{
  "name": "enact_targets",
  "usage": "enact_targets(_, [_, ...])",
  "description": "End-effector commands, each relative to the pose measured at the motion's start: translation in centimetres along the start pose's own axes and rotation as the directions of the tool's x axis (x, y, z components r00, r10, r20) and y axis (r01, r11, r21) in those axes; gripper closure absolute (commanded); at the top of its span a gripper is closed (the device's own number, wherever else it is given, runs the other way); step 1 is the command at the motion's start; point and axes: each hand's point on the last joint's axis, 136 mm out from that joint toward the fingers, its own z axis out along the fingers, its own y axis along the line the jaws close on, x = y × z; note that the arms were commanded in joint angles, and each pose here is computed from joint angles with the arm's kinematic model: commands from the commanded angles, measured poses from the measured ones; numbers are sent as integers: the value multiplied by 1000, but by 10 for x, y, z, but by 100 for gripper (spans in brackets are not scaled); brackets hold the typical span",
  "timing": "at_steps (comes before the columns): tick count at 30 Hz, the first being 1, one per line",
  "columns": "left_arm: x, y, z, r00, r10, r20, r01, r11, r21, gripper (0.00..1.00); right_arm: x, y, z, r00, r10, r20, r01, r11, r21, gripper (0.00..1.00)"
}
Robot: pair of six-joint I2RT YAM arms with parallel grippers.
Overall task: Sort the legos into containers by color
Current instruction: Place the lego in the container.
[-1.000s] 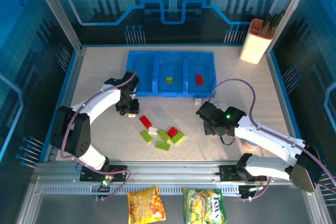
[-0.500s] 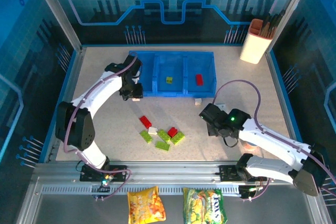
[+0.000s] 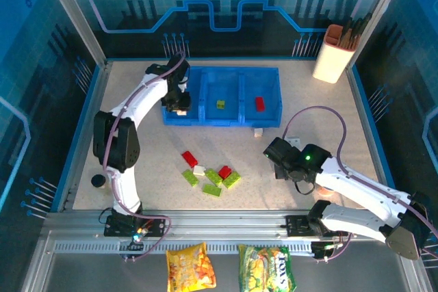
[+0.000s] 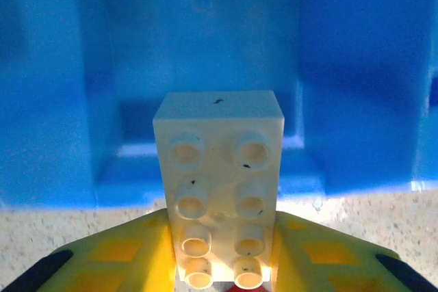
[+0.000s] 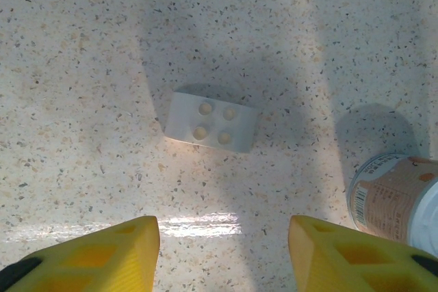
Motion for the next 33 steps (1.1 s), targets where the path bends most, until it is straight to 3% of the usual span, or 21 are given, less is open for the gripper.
enact_targets(1, [-10,5,9,999,16,-36,-15,1000,3,63,4,-9,-3,1000,8,4,-9,999,36,46])
enact_targets(16, [-55,8,75,997,47,-53,-49,998,-44,63,7,-8,2,1000,-8,-29,9,998,62,46])
enact_targets(33, [-58,21,104,994,54,-91,-62,994,-95,60,7,-9,-2,999,-17,-46,20,996,81,46])
